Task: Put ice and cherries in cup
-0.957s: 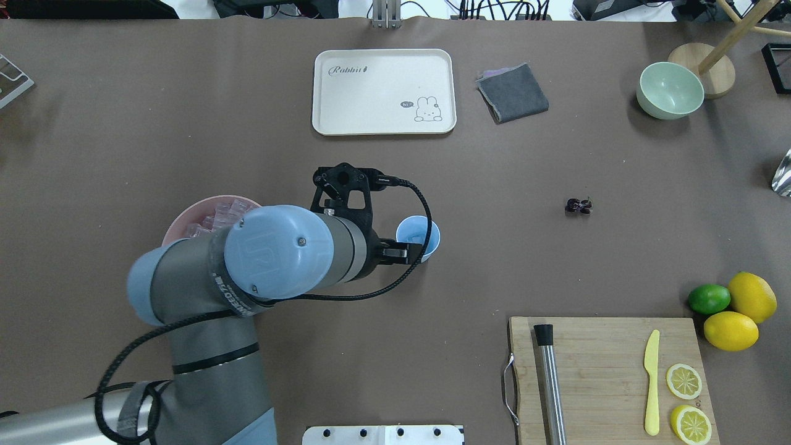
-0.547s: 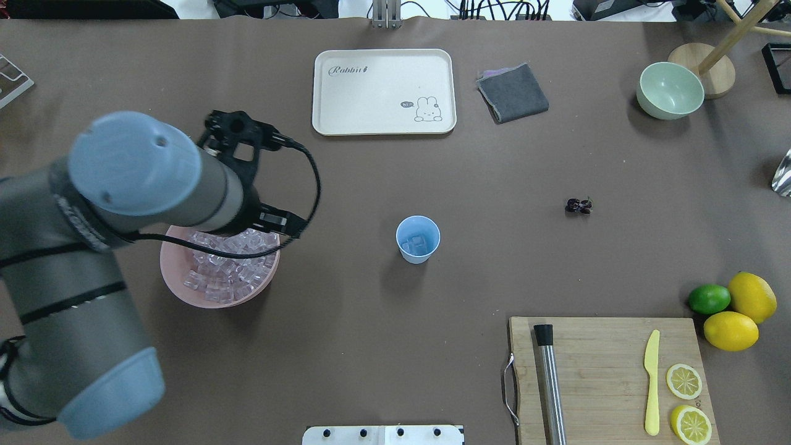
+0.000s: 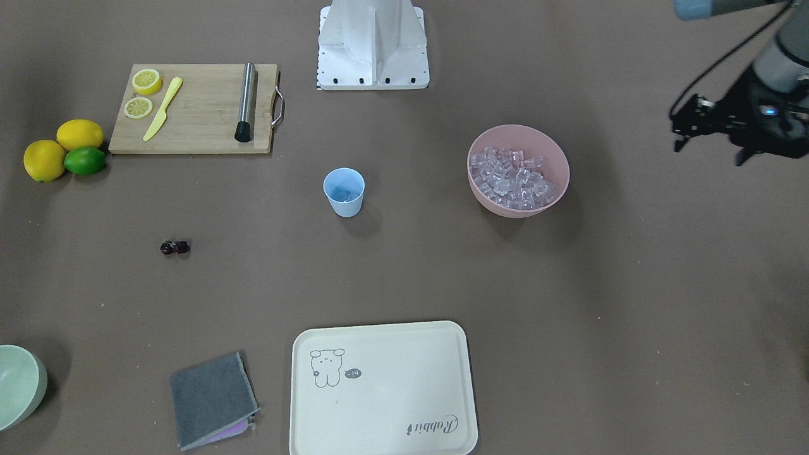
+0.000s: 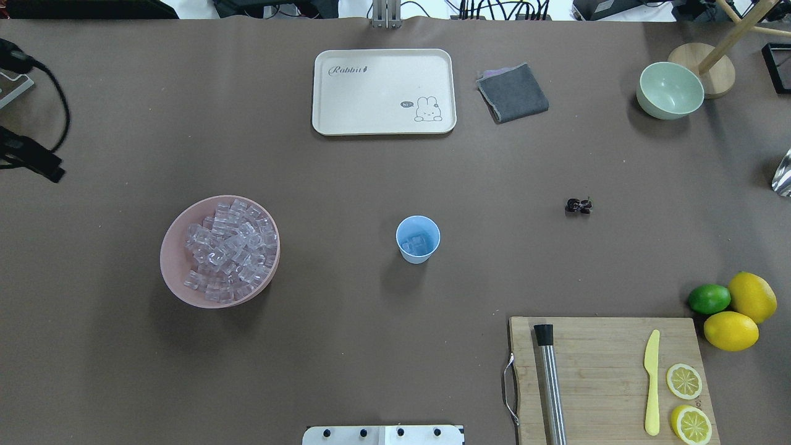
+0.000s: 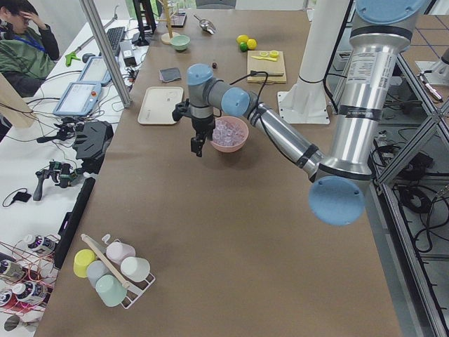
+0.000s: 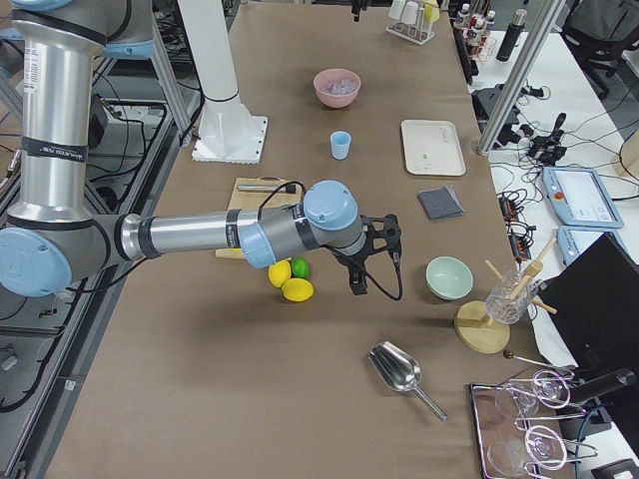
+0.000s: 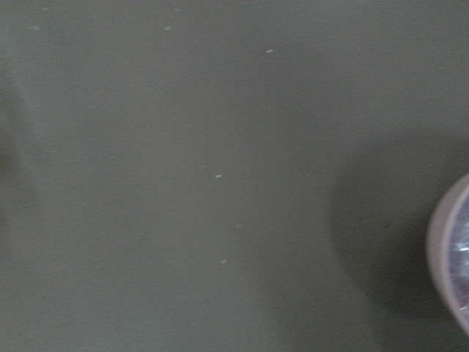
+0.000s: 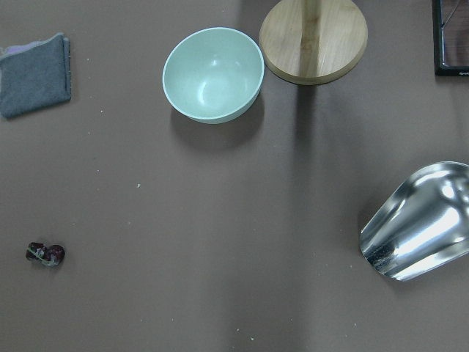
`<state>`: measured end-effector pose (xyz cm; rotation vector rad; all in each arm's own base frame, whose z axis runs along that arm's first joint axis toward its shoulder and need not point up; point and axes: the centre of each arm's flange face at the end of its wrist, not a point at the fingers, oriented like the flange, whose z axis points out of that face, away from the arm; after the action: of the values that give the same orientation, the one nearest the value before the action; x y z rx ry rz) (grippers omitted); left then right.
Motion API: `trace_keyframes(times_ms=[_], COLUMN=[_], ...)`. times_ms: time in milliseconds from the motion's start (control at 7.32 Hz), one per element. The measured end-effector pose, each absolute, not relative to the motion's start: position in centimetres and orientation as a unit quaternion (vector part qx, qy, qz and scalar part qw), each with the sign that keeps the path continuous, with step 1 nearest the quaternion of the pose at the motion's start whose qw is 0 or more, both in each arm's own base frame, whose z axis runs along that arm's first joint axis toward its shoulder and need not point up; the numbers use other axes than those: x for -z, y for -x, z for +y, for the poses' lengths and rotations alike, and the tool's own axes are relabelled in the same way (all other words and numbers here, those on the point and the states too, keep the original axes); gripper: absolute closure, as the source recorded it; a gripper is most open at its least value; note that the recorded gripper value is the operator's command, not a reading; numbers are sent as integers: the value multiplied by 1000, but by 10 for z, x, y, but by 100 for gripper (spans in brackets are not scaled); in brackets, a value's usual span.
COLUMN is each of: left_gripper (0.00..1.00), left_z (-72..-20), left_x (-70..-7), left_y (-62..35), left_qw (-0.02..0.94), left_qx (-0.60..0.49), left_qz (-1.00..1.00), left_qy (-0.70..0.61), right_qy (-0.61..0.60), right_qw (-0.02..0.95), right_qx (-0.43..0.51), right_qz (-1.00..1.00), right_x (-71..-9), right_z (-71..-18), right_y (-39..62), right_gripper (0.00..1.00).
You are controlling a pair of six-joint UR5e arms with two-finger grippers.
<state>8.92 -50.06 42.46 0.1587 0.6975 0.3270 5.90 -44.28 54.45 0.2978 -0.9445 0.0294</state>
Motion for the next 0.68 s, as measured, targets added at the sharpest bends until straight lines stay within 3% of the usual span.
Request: trace_keyframes(times_ms=[273,683], left_gripper=[2,2], left_z=[-505,-459], left_x=[-507,-594], left_y=[15,97], left_qw=[930,927], left_qx=[-140,-134], left_qz=[329,343], left_qy=[-83,-72], right_qy=[-140,-115], right_qw=[879,892], right_qx=[-17,-36], right_qz=[-455,-436], right_x=[-542,-515], right_z=[-444,-470], right_y=[-56,-1], right_gripper=[0,0])
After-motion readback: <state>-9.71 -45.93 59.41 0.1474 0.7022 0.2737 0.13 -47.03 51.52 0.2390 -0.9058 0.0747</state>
